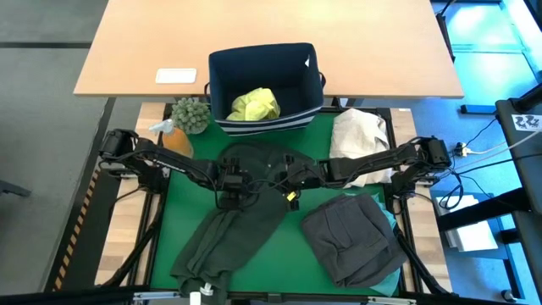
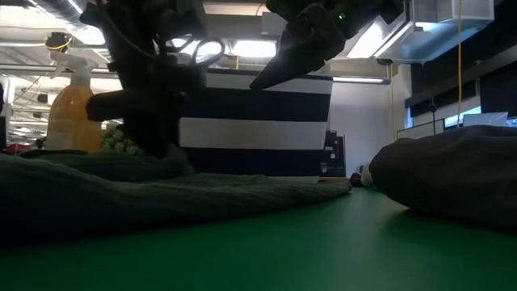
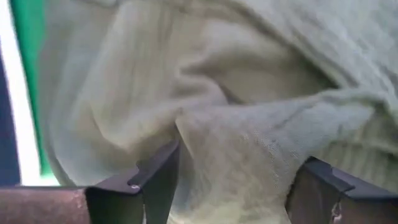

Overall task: Fold laundry
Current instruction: Fold the green polo shirt

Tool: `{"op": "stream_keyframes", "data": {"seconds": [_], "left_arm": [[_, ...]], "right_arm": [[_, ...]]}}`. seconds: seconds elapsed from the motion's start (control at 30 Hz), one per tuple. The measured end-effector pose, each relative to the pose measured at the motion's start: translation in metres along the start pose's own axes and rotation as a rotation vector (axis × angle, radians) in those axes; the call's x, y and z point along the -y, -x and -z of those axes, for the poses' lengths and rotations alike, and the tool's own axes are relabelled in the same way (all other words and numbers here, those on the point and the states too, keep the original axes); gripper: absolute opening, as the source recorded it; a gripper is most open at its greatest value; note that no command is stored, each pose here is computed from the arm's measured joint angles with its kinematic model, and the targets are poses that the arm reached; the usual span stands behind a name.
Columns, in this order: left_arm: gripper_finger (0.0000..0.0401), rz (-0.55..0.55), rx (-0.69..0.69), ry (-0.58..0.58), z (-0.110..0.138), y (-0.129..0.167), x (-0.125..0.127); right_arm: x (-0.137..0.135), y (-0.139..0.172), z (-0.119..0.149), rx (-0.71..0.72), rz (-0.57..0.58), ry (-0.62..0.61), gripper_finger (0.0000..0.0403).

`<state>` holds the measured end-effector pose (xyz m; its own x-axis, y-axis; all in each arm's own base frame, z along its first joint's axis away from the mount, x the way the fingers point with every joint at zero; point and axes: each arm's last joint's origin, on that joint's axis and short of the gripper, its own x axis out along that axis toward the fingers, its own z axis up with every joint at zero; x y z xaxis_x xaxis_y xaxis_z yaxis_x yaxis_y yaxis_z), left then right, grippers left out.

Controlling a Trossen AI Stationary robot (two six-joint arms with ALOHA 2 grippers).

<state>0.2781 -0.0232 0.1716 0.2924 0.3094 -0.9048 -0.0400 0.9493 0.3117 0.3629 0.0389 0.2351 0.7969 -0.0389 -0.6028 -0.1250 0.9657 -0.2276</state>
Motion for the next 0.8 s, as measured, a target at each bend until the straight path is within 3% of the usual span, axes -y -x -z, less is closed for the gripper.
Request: {"op": "stream_keyframes", "data": {"seconds": [0.27,0.5,0.8], "left_arm": [[0.0256,0.058,-0.125,0.038,0.012,0.002,0.002],[0.0257,0.066,-0.152,0.048,0.003,0.022,0.007],[0.0253,0.018,-0.060,0.017,-0.008,0.053,0.023]], "right_arm": [[0.000,0.000,0.000,0.002,0.000,0.000,0.0005],[0.000,0.000,0.000,0.002,0.000,0.003,0.0005],[0.000,0.000,0.000,0.002,0.000,0.003,0.0005]]}}
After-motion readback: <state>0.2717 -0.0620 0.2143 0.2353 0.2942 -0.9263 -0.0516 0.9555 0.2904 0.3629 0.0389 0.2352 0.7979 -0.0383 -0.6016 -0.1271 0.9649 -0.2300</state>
